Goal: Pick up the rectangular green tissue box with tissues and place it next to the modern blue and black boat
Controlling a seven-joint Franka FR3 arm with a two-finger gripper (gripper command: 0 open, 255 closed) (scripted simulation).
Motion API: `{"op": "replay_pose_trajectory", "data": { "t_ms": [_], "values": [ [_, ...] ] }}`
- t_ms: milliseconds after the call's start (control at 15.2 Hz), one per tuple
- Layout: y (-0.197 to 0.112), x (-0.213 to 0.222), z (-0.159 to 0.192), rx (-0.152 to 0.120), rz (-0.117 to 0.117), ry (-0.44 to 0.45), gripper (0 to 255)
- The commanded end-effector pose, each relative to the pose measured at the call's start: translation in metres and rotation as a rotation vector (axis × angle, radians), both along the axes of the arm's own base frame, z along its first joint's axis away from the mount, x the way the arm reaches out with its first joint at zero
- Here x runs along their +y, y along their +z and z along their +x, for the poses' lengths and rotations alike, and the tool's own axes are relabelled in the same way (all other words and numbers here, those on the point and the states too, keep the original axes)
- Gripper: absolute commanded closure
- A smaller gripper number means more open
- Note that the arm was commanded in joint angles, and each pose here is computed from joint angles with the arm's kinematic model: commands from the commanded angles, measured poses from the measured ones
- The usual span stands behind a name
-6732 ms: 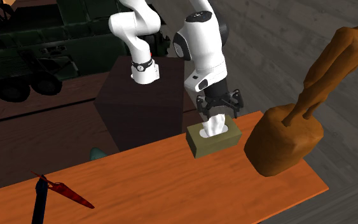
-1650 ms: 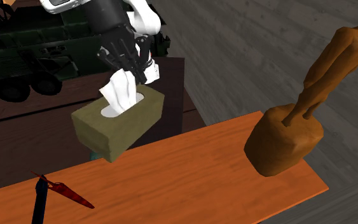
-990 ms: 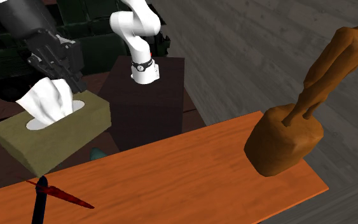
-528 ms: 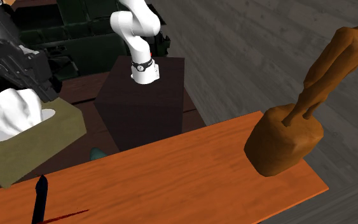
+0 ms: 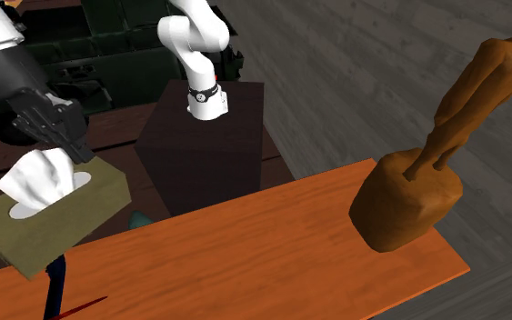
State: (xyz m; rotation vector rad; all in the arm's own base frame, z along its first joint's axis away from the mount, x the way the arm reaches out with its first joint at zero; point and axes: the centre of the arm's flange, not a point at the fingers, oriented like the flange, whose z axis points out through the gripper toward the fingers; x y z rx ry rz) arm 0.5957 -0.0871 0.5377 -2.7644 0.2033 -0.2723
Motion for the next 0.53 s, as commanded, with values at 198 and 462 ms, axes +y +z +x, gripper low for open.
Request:
{"op": "replay_pose_trajectory", "data": {
  "t_ms": [198, 462],
  "values": [
    [-0.026, 0.001, 0.000, -0.001, 0.000, 0.000, 255],
    [-0.047, 0.001, 0.000, -0.001, 0.000, 0.000, 255]
  ]
}}
